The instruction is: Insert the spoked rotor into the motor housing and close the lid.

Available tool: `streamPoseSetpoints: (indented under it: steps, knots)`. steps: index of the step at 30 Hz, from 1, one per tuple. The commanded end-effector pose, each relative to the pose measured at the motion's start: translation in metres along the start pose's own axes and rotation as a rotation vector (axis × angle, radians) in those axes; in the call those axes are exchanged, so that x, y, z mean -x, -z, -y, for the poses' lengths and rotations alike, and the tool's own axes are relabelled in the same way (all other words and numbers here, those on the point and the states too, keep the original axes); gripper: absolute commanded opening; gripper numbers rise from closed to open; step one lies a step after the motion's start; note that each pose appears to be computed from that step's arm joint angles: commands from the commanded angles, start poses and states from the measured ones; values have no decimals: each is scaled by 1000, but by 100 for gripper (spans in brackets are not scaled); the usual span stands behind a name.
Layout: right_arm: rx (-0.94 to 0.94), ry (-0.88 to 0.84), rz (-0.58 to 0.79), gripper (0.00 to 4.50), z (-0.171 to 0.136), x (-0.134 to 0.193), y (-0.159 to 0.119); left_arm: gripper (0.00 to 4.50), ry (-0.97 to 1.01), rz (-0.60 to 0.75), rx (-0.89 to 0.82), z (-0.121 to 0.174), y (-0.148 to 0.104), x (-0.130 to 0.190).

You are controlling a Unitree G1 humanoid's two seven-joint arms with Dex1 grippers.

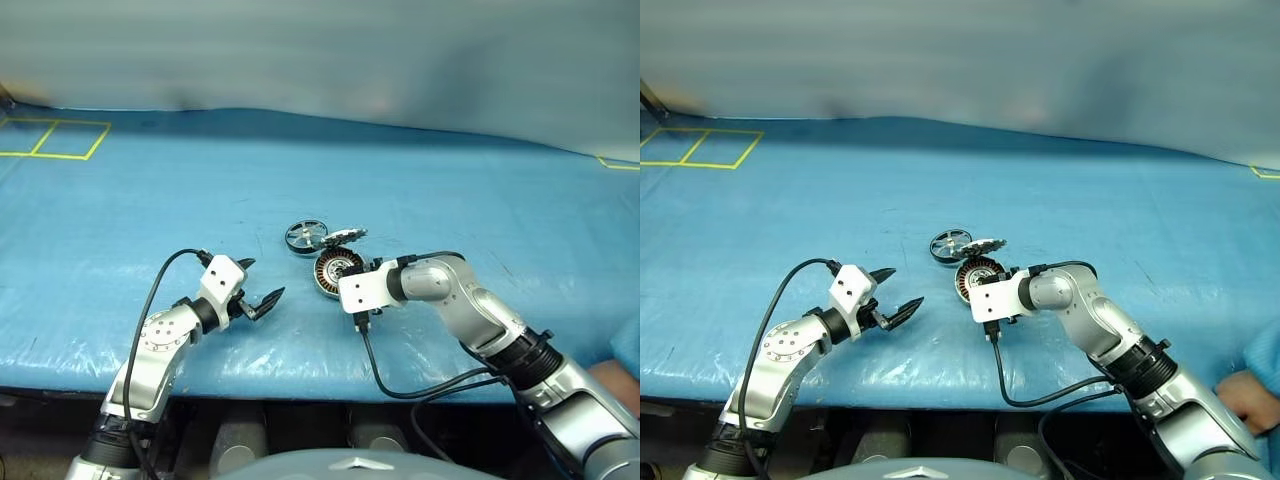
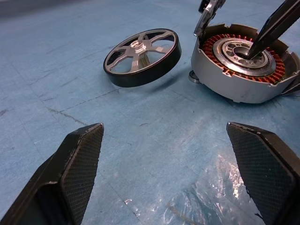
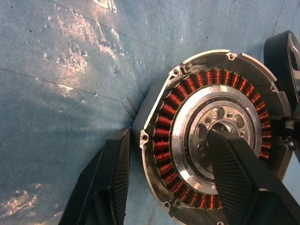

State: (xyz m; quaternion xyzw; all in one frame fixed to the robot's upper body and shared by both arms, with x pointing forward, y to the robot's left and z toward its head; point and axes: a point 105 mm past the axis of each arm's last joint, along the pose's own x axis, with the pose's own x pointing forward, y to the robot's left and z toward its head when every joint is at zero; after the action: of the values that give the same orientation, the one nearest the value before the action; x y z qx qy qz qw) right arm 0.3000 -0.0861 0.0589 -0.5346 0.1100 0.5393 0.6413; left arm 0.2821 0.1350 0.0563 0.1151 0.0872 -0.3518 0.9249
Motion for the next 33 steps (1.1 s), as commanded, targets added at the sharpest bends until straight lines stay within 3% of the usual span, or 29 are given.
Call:
streamPoseSetpoints:
  steps: [1,9,33]
  knots:
    - [-134,-52,-24,214,-17,3,18,450,0,48,-37,-1,-16,1]
    - [-192,-100,126,214,-34,26,-17,450,16,36,-35,0,-13,0]
    - [-180,-103,129,214,-53,35,-35,450,34,18,-32,3,-8,1]
